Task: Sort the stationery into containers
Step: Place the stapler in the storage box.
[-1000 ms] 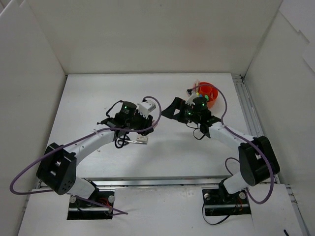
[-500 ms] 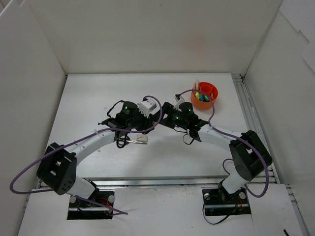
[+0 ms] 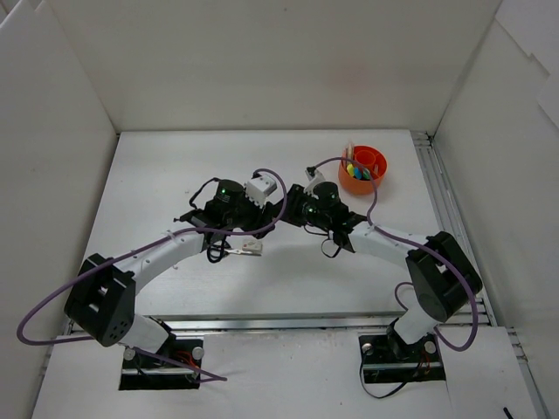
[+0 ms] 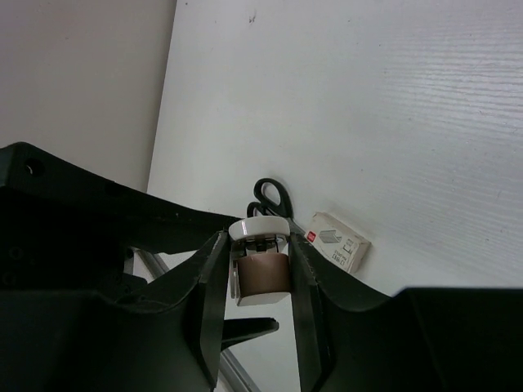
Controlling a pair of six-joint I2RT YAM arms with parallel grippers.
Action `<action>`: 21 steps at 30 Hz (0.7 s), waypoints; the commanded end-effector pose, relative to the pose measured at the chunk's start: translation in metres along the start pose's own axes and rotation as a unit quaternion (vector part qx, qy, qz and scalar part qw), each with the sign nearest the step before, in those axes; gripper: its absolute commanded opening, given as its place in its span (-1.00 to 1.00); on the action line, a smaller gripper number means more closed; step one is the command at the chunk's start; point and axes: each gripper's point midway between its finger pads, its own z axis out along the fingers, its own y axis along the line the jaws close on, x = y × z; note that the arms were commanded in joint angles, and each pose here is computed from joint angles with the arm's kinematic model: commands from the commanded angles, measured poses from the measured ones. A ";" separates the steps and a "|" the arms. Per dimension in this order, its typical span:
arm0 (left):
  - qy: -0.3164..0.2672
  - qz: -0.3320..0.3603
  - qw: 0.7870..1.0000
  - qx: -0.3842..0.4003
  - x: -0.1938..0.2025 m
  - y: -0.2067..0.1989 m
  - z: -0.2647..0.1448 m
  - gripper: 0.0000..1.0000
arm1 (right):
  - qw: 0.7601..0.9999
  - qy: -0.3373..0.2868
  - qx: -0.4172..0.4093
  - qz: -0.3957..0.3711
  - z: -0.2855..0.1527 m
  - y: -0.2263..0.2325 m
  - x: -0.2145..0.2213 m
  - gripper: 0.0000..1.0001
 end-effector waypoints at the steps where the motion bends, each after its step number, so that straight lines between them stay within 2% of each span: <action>1: -0.081 0.022 0.996 0.006 -0.050 -0.008 -0.014 -0.08 | 0.996 -0.053 -0.051 -0.043 -0.003 0.041 -0.031 -1.00; 2: -0.083 0.023 0.996 0.006 -0.052 -0.009 -0.015 0.09 | 0.995 -0.062 -0.052 -0.052 -0.006 0.044 -0.034 -1.00; 4: -0.085 0.023 0.996 0.007 -0.052 -0.010 -0.017 0.27 | 0.994 -0.074 -0.051 -0.066 -0.008 0.047 -0.040 -1.00; 5: -0.090 0.025 0.996 0.009 -0.056 -0.011 -0.020 0.46 | 0.992 -0.086 -0.048 -0.075 -0.011 0.048 -0.045 -1.00; 6: -0.090 0.026 0.996 0.009 -0.055 -0.011 -0.021 0.52 | 0.992 -0.091 -0.046 -0.079 -0.013 0.048 -0.048 -1.00; 9: -0.093 0.027 0.995 0.008 -0.055 -0.013 -0.029 0.99 | 0.987 -0.128 -0.035 -0.090 -0.024 0.043 -0.077 -1.00; 15: -0.103 0.022 0.994 -0.021 -0.050 -0.010 -0.052 0.99 | 0.969 -0.205 0.034 -0.135 -0.063 0.024 -0.144 -1.00; 18: -0.112 0.005 0.993 -0.042 -0.042 -0.004 -0.065 0.99 | 0.945 -0.260 0.108 -0.166 -0.100 0.005 -0.194 -1.00; 21: -0.092 -0.028 0.993 -0.069 -0.016 0.008 -0.073 0.99 | 0.914 -0.305 0.184 -0.193 -0.135 -0.016 -0.238 -1.00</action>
